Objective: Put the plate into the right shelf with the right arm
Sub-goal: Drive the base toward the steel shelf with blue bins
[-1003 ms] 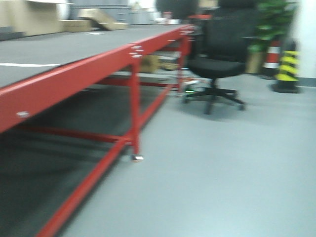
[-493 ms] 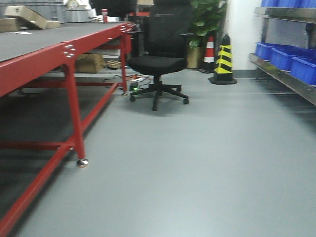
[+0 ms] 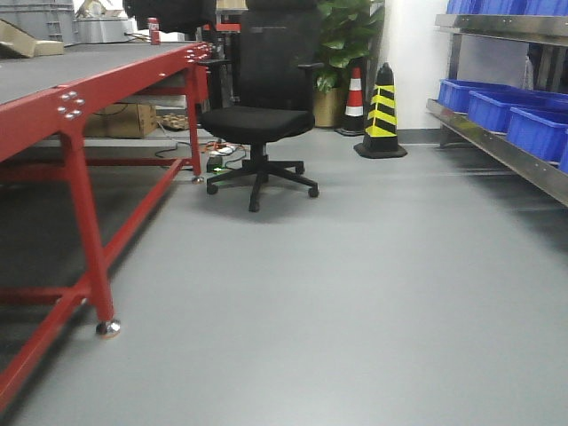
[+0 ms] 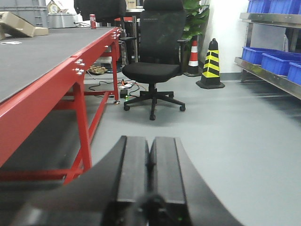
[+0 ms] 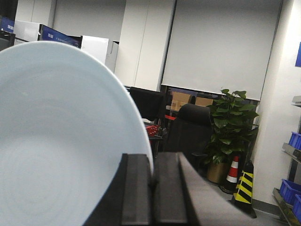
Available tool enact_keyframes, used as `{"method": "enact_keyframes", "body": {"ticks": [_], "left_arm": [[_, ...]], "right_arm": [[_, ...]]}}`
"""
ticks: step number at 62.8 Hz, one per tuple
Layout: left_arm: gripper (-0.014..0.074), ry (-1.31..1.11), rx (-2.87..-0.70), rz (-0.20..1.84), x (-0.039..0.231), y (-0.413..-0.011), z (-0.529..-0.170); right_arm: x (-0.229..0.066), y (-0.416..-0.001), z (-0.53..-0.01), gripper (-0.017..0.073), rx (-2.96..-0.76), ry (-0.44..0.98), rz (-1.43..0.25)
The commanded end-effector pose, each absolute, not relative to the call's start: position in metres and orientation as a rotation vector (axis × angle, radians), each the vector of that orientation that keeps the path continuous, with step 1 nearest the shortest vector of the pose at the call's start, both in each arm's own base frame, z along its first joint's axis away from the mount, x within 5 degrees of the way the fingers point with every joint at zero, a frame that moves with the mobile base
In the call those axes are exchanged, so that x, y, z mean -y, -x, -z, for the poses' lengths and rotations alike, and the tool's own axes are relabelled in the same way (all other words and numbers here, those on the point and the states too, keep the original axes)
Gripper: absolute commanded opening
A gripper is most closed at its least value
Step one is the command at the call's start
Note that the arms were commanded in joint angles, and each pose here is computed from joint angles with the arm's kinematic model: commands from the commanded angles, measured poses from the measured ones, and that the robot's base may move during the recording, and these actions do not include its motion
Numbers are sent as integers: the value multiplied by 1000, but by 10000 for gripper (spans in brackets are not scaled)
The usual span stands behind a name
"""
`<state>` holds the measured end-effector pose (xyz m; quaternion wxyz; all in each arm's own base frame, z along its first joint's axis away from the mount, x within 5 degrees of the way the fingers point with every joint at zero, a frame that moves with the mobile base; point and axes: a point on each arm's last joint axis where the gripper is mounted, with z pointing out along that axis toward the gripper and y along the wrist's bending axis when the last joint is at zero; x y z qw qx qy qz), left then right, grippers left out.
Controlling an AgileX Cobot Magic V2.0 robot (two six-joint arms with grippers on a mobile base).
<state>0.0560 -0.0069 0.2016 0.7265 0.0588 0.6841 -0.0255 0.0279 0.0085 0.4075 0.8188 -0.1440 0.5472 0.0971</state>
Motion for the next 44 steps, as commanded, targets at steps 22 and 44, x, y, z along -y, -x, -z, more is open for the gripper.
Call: {"method": "enact_keyframes", "body": {"ticks": [22,44], "left_arm": [[-47,-110,-1417,55,6,-55,-208],[-47,-110,-1417,55,6,-55,-208]], "right_arm": [[-9,-24,-423,54,-1060,307,-207],[-9,-24,-422,54,-1062,307,-207]]}}
